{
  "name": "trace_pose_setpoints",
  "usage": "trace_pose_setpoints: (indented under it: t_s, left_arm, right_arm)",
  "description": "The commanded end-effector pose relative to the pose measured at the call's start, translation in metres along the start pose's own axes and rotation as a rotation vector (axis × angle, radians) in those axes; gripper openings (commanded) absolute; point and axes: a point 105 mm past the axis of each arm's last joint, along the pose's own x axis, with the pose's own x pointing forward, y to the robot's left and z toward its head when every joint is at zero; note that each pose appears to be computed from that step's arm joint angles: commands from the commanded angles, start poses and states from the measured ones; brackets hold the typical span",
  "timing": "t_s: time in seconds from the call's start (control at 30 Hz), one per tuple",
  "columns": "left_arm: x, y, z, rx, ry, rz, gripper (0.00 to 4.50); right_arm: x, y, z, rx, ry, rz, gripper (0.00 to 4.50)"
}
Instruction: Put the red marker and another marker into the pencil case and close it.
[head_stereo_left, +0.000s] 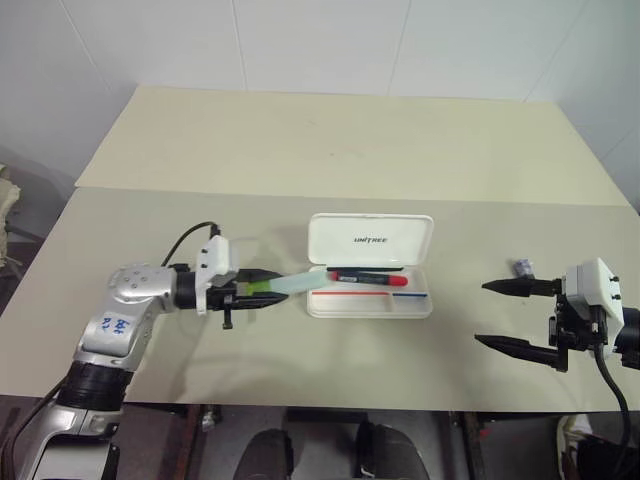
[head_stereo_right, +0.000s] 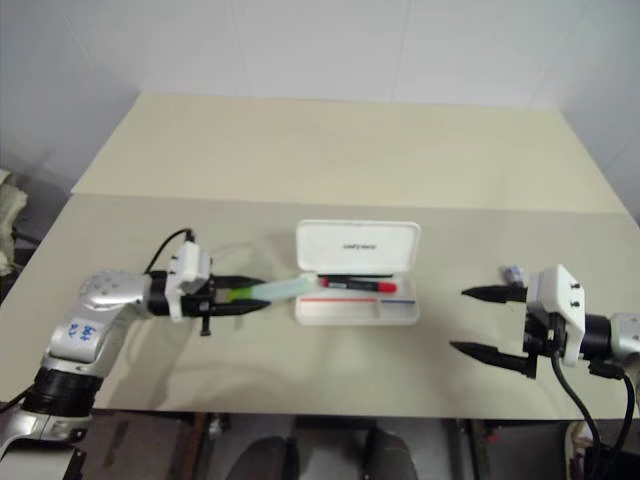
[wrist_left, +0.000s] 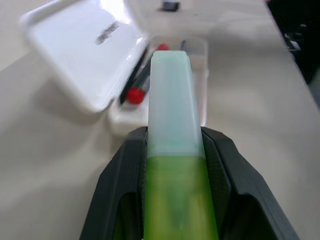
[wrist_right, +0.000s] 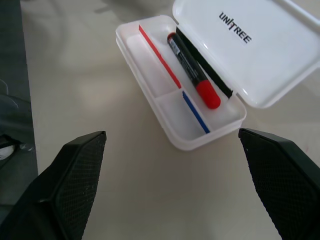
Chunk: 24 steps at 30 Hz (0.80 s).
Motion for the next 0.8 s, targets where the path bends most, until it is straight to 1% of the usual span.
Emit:
trace_pose_setpoints:
  t_s: [0.03, 0.17, 0.43, 0.63, 0.8]
  left_arm:
    - [0.017, -0.006, 0.017, 0.053, -0.010, -0.072, 1.14]
    - [0.030, -0.011, 0.015, 0.051, 0.013, -0.107, 1.14]
    - [0.056, -0.010, 0.014, 0.047, 0.028, -0.099, 1.14]
    - [0.077, -0.006, 0.017, 0.052, 0.023, -0.101, 1.14]
    - [0.088, -0.012, 0.017, 0.054, 0.012, -0.143, 1.14]
  right_arm:
    - [-0.005, 0.004, 0.012, -0.043, -0.027, -0.047, 4.50]
    - [-0.006, 0.008, 0.014, -0.040, -0.028, -0.079, 4.50]
    - [-0.002, 0.017, 0.016, -0.028, -0.046, -0.108, 4.50]
    - [0.001, 0.021, 0.019, -0.025, -0.058, -0.128, 4.50]
    - [0.002, 0.023, 0.020, -0.025, -0.064, -0.141, 4.50]
